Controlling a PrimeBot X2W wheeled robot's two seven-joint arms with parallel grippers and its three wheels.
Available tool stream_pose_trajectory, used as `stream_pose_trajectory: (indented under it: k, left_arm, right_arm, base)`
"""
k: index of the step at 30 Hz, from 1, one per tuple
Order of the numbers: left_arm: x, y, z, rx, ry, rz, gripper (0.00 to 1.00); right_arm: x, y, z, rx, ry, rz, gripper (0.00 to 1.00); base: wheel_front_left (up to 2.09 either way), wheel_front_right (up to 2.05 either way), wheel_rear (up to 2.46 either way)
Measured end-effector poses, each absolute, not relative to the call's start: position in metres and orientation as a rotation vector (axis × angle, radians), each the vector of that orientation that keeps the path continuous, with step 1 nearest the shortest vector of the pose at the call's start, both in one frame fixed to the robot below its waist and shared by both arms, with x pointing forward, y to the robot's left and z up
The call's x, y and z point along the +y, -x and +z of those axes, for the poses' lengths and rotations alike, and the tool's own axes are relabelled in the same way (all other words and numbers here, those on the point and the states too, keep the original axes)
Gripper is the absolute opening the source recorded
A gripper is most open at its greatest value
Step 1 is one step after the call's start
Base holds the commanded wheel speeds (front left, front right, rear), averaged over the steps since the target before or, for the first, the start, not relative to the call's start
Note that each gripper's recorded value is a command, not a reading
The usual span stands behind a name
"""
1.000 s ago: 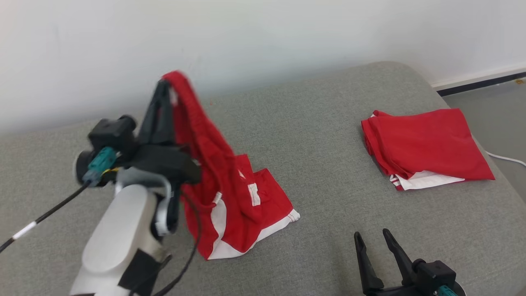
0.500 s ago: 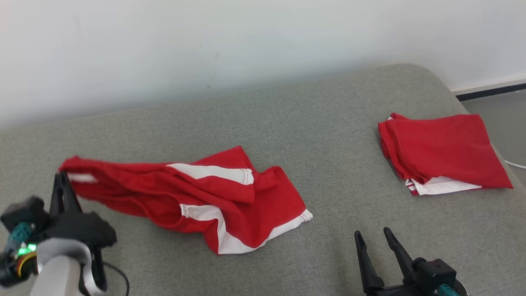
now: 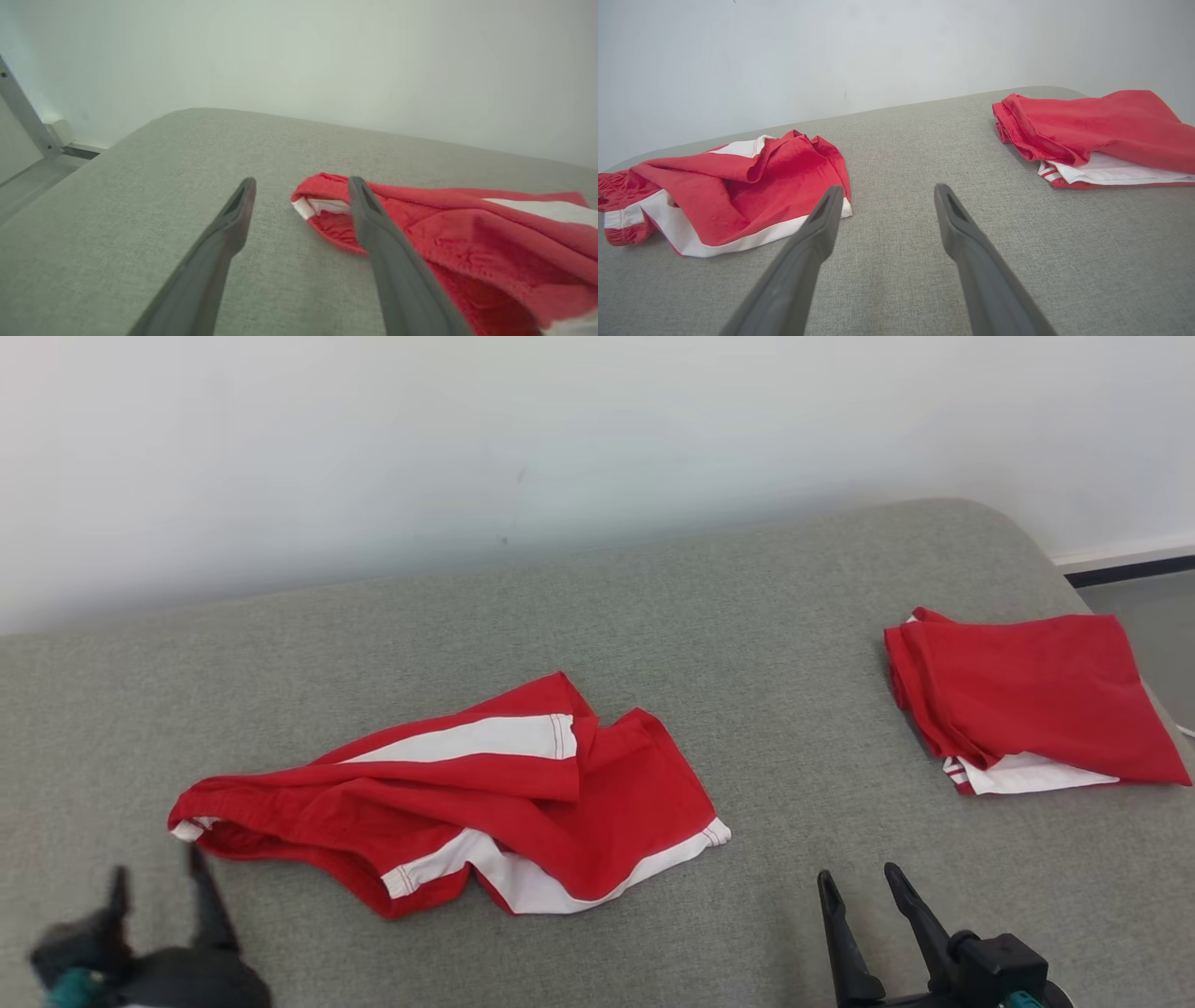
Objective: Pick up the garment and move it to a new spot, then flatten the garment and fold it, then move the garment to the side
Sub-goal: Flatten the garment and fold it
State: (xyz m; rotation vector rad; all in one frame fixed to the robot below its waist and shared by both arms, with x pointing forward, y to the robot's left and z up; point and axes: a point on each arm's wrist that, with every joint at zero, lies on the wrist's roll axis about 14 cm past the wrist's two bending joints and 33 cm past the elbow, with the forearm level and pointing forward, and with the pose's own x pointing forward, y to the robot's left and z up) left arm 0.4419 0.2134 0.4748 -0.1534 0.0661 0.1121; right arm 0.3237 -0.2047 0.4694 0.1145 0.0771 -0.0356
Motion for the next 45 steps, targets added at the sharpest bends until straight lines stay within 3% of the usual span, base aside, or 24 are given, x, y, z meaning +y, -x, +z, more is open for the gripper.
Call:
stream_pose_trajectory:
  k: [11, 21, 22, 23, 24, 25, 40, 41, 42, 43, 45]
  left_arm:
    - [0.109, -0.408, 0.444, 0.246, 0.267, -0.253, 1.00]
    - [0.079, -0.412, 0.424, 0.372, 0.247, -0.328, 1.00]
    - [0.079, -0.412, 0.421, 0.385, 0.243, -0.327, 0.89]
    - [0.078, -0.413, 0.420, 0.391, 0.246, -0.327, 0.65]
    - [0.077, -0.414, 0.420, 0.391, 0.251, -0.330, 0.28]
    - [0.076, -0.415, 0.421, 0.386, 0.254, -0.332, 0.00]
    - [0.129, -0.394, 0.414, 0.356, 0.313, -0.202, 0.00]
    - [0.132, -0.391, 0.414, 0.356, 0.311, -0.197, 0.07]
    - [0.134, -0.389, 0.414, 0.352, 0.308, -0.188, 0.69]
    - [0.137, -0.388, 0.415, 0.343, 0.303, -0.176, 1.00]
    - [0.139, -0.387, 0.418, 0.329, 0.291, -0.172, 1.00]
  right_arm:
    - [-0.191, -0.333, 0.471, 0.081, -0.110, 0.012, 1.00]
    - [-0.200, -0.329, 0.467, 0.085, -0.116, -0.020, 1.00]
    - [-0.201, -0.329, 0.467, 0.085, -0.116, -0.023, 1.00]
    - [-0.201, -0.329, 0.467, 0.086, -0.117, -0.026, 1.00]
    - [-0.203, -0.328, 0.466, 0.087, -0.118, -0.030, 1.00]
    - [-0.203, -0.328, 0.466, 0.086, -0.120, -0.033, 1.00]
    - [-0.195, -0.337, 0.465, 0.086, -0.124, -0.003, 1.00]
    - [-0.194, -0.337, 0.465, 0.086, -0.124, 0.000, 1.00]
    - [-0.193, -0.338, 0.464, 0.087, -0.124, 0.004, 1.00]
    - [-0.192, -0.339, 0.464, 0.087, -0.124, 0.007, 1.00]
    - [-0.190, -0.341, 0.464, 0.088, -0.124, 0.014, 1.00]
  base:
    - [0.00, 0.00, 0.00]
    - [0.00, 0.00, 0.00]
    - [0.00, 0.00, 0.00]
    - [0.00, 0.00, 0.00]
    - [0.00, 0.00, 0.00]
    - [0.00, 0.00, 0.00]
    - [0.00, 0.00, 0.00]
    - [0.00, 0.00, 0.00]
    - [0.00, 0.00, 0.00]
    - [0.00, 0.00, 0.00]
    - [0.00, 0.00, 0.00]
